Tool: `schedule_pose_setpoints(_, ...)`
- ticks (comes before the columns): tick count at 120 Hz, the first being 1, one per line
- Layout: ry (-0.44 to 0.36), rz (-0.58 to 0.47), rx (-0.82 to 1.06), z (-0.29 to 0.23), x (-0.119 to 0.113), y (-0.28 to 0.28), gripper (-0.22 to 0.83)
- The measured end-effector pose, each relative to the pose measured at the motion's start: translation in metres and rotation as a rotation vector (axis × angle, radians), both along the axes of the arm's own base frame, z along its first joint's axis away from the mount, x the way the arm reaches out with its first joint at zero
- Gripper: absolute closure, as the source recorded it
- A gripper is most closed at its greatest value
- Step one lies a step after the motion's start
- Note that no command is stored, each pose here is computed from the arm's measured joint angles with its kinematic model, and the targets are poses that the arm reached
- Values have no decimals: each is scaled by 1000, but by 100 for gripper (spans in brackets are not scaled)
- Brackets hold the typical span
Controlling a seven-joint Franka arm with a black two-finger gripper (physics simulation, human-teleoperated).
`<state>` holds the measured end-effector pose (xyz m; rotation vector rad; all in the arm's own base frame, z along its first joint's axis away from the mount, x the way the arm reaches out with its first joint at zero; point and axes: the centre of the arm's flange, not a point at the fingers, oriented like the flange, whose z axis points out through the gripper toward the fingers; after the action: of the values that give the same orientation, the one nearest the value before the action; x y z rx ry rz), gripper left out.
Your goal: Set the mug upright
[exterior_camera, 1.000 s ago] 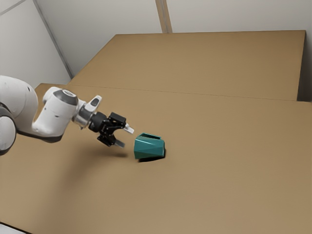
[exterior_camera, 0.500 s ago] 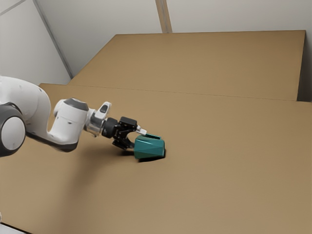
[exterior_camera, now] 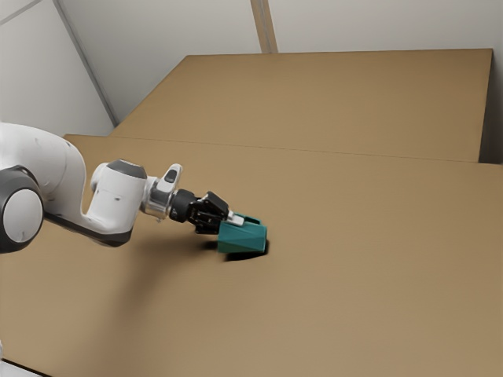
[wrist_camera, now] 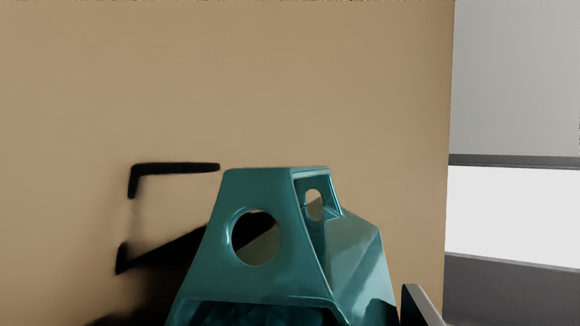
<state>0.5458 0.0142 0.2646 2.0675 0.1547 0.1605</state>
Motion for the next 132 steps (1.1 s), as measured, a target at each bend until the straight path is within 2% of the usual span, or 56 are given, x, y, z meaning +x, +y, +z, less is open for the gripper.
schedule_pose_setpoints(26, -13, 2, -12, 8, 2, -4, 73)
schedule_pose_setpoints(40, -27, -7, -20, 19, 5, -11, 74)
schedule_pose_setpoints(52, -81, -45, 8, 48, 19, -13, 74)
schedule_pose_setpoints(61, -142, -139, 122, 82, 38, -6, 74)
schedule_pose_setpoints(73, -208, -304, 378, 133, 62, 9, 75)
schedule_pose_setpoints(81, -201, -409, 573, 145, 67, 18, 75)
schedule_pose_setpoints(89, -175, -468, 726, 141, 71, 27, 75)
schedule_pose_setpoints(108, -159, -496, 931, 122, 80, 34, 75)
schedule_pose_setpoints(132, -100, -454, 1002, 94, 74, 37, 75)
